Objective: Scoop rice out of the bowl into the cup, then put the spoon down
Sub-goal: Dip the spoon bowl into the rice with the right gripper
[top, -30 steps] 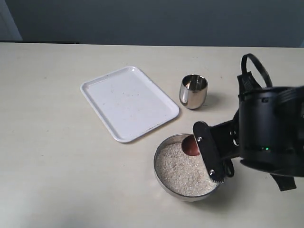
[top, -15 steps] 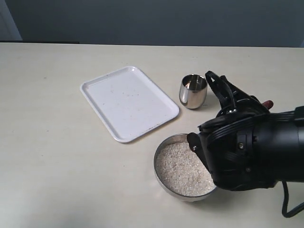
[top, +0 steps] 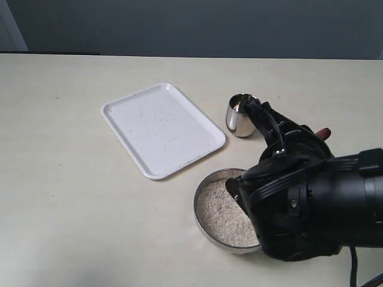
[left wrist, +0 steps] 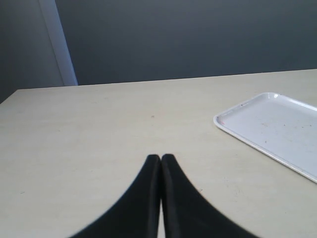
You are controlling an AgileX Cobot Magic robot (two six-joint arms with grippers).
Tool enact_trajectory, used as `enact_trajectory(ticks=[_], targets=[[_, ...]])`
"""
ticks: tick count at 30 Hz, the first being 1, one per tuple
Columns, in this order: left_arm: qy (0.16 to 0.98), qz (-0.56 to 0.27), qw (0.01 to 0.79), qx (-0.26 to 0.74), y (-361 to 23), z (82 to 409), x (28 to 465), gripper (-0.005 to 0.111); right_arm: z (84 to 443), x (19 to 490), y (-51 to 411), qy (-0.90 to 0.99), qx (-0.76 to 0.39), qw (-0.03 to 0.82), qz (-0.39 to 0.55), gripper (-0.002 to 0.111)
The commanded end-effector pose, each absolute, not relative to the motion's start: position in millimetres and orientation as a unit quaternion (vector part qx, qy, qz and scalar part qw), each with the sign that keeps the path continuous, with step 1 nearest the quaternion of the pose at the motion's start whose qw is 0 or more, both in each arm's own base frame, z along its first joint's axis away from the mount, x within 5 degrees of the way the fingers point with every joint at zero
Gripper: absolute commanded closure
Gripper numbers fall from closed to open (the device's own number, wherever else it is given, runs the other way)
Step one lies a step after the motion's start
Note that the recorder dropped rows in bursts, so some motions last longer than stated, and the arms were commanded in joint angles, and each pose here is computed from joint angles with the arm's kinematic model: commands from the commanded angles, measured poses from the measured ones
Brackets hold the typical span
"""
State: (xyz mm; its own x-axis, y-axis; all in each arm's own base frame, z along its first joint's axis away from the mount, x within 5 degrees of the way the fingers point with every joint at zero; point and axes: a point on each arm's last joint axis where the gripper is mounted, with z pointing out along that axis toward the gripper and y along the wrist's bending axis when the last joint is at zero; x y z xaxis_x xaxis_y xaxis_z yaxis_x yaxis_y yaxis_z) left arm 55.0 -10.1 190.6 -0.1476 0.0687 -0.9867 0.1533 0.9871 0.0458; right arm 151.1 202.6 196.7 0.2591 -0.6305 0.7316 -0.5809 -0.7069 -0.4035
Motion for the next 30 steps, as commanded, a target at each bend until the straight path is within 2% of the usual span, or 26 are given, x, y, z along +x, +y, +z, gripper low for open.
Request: enact_trajectory(ticks=[1,11,21,26,30], targets=[[0.751,-0.033,0.655,0.070,-10,193,55,0.106,188,147,207,0.362,-0.801,0.012,-0.476,0.108],[0.751,-0.033,0.655,0.070,-10,193,55,0.106,180,147,209,0.356,-0.806,-0.006,-0.473,0.108],[0.751,-0.033,0.655,0.070,-10,193,55,0.106,192,146,226,0.412,-0.806,0.007,-0.424,0.108],[0.751,-0.033,0.655,0.070,-10,193,55,0.106,188,138,225,0.424,-0.823,-0.029,-0.376,0.108],[0.751,-0.033,0.655,0.071,-10,193,55,0.106,187,138,225,0.426,-0.823,-0.030,-0.374,0.108]])
